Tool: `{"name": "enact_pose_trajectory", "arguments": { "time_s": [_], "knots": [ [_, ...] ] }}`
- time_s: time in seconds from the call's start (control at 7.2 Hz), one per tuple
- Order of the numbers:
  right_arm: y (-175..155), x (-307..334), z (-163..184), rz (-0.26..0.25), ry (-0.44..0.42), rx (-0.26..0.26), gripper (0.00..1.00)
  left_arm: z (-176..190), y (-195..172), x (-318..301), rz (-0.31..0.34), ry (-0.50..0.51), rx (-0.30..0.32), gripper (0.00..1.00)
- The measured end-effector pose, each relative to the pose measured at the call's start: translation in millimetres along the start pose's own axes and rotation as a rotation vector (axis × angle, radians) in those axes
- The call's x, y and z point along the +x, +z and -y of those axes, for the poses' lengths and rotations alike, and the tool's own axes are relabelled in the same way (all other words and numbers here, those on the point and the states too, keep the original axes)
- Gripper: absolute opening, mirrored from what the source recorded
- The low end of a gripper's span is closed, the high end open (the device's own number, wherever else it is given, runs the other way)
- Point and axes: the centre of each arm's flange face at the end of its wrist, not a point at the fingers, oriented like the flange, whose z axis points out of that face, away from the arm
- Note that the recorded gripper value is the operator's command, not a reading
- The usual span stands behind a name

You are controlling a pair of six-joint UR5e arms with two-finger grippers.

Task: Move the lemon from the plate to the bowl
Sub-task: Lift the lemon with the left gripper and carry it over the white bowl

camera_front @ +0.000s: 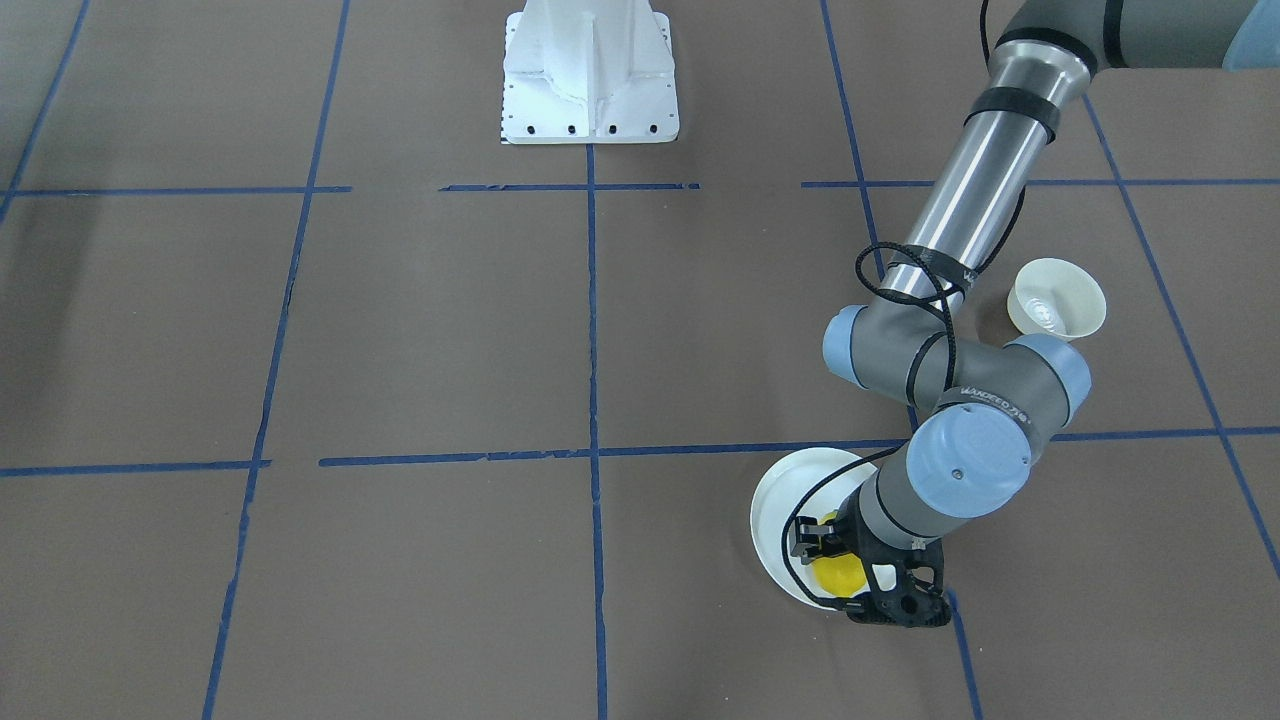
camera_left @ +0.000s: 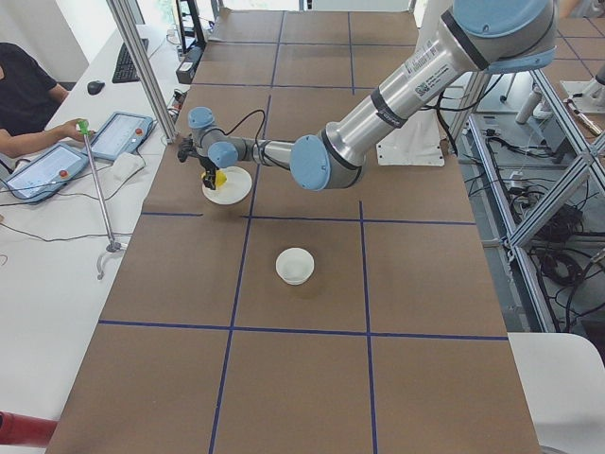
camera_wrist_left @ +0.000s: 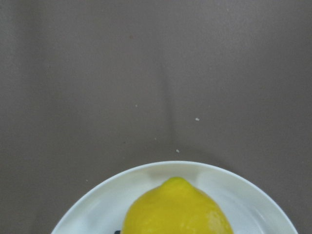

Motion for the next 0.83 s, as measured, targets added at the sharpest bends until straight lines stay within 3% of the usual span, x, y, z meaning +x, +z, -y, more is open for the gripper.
{"name": "enact_pose_trajectory", "arguments": {
  "time_s": [0.28,0.56,0.83],
  "knots": [
    [0,0,0,-0.001,0.0,0.0,1.0,-19,-41,-30,-0.029,-0.016,-0.002,0.0],
    [0,0,0,-0.001,0.0,0.0,1.0,-73,-88,-58,-0.014,-0.041,-0.009,0.0],
    [0,0,0,-0.001,0.0,0.0,1.0,-134,-102,-109,0.024,-0.075,-0.023,0.0]
  ]
}}
